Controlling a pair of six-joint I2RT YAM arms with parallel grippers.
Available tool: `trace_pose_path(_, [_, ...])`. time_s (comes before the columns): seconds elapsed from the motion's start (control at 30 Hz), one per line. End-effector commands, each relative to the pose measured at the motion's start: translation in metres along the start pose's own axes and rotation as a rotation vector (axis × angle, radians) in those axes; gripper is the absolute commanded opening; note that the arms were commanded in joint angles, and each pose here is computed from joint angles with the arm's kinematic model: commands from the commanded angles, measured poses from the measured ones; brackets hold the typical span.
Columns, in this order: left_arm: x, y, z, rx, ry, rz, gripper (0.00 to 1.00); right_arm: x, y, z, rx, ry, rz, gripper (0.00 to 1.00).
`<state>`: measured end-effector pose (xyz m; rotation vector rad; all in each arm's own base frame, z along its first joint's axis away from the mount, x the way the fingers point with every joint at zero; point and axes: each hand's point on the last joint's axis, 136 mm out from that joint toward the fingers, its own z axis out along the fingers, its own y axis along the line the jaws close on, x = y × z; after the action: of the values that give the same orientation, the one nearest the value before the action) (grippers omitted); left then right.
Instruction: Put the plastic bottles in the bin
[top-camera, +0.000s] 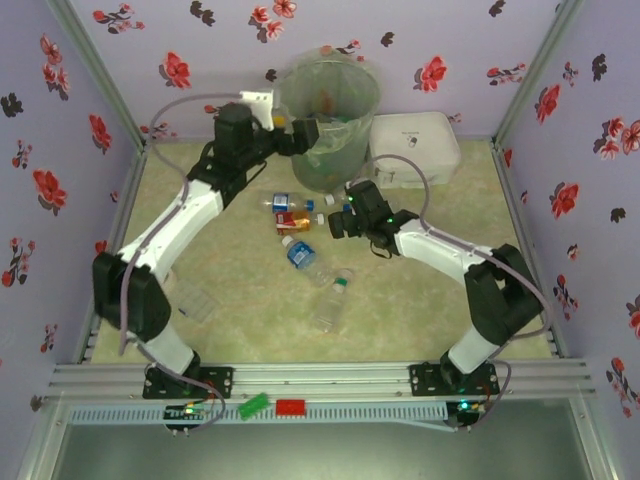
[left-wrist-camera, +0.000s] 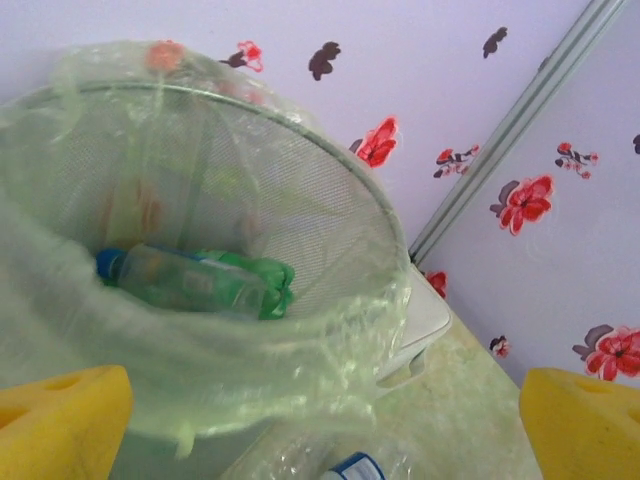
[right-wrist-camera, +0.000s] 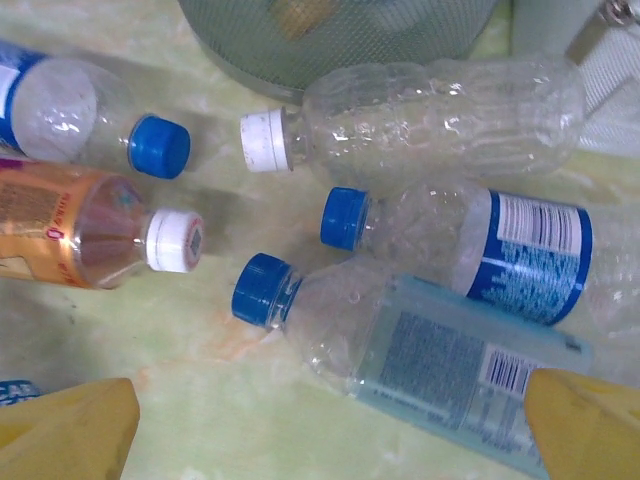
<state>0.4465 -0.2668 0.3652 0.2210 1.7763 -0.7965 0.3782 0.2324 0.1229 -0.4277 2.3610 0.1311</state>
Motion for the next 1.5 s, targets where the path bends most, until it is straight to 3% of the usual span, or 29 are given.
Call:
trace_pose_path(0.0, [-0.003,0.021,-0.022,-0.089,-0.142,-0.064,1.00,0.017,-0.011,0.007,0.044,0.158,-0.209,0.99])
trace_pose_path(0.23, [0.085,0.089,-0.057,-0.348,-0.081,-0.230,1.00,0.012,-0.027,0.026,0.005,0.254,-0.259,1.00])
trace_pose_path(0.5, [0.169,0.127,-0.076,-0.509,0.097,-0.333,1.00,0.008,-0.029,0.041,-0.141,0.301,-0.210,1.00])
trace_pose_path(1.03, [0.181,0.130,-0.059,-0.494,0.109,-0.397,1.00,0.036,-0.017,0.054,-0.227,0.364,-0.143,1.00])
trace_pose_path(1.47, [0.197,0.135,-0.051,-0.503,0.137,-0.430,1.00,0.064,-0.010,0.049,-0.109,0.395,-0.170,1.00])
